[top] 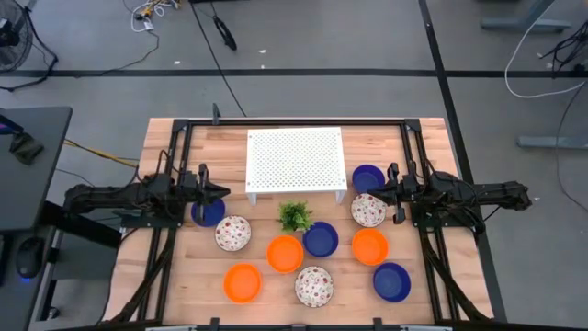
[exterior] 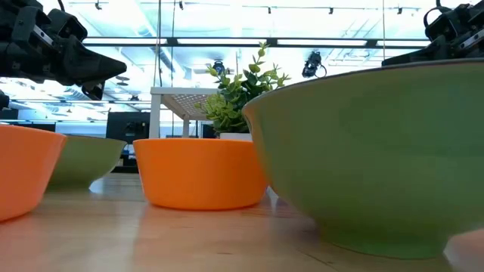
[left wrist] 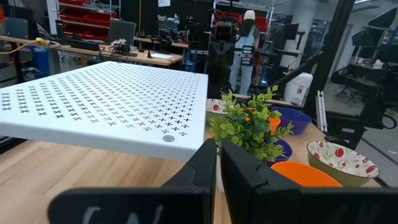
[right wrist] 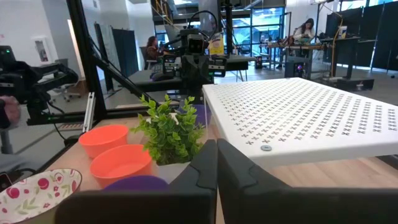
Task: Pick & Place Mini bowls
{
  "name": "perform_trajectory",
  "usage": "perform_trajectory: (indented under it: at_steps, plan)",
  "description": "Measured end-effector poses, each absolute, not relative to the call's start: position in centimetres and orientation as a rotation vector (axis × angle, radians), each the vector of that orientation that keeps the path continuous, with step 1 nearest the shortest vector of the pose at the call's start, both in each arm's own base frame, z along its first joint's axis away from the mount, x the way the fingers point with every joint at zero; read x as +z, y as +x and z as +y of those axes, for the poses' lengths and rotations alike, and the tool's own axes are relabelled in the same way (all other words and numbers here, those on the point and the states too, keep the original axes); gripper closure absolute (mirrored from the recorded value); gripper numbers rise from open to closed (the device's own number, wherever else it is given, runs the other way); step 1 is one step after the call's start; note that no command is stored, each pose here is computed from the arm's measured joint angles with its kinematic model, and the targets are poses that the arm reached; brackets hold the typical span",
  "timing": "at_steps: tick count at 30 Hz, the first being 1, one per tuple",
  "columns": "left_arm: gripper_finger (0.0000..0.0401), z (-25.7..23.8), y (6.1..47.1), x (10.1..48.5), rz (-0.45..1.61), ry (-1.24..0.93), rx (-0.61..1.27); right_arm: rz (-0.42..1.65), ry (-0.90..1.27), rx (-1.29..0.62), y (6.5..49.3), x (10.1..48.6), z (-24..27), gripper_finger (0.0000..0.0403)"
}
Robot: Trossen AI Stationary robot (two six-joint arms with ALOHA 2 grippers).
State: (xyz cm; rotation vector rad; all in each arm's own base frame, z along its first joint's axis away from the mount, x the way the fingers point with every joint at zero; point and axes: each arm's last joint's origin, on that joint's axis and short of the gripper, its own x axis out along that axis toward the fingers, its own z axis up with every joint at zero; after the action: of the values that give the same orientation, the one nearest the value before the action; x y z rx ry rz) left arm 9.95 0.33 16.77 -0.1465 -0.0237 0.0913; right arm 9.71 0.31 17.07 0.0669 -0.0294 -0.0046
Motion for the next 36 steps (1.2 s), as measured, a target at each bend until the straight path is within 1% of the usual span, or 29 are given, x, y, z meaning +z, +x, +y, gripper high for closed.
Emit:
perform_trajectory:
  at_steps: [27,31,36]
  plan:
    - [0.0373,0.3,10.0,16.9,-0.038,-0.142,0.09,-0.038,0.066,-0.006,9.7,17.2,0.3,0.0399]
    - [0.0373,0.3,9.9,17.1,-0.058,-0.118,0.086,-0.133,0.075,-0.019,9.6,18.1,0.2,0.0399]
    - [0.0373,0.3,9.9,17.9,-0.133,-0.022,0.088,-0.378,0.111,0.023,9.1,20.4,0.3,0.0399]
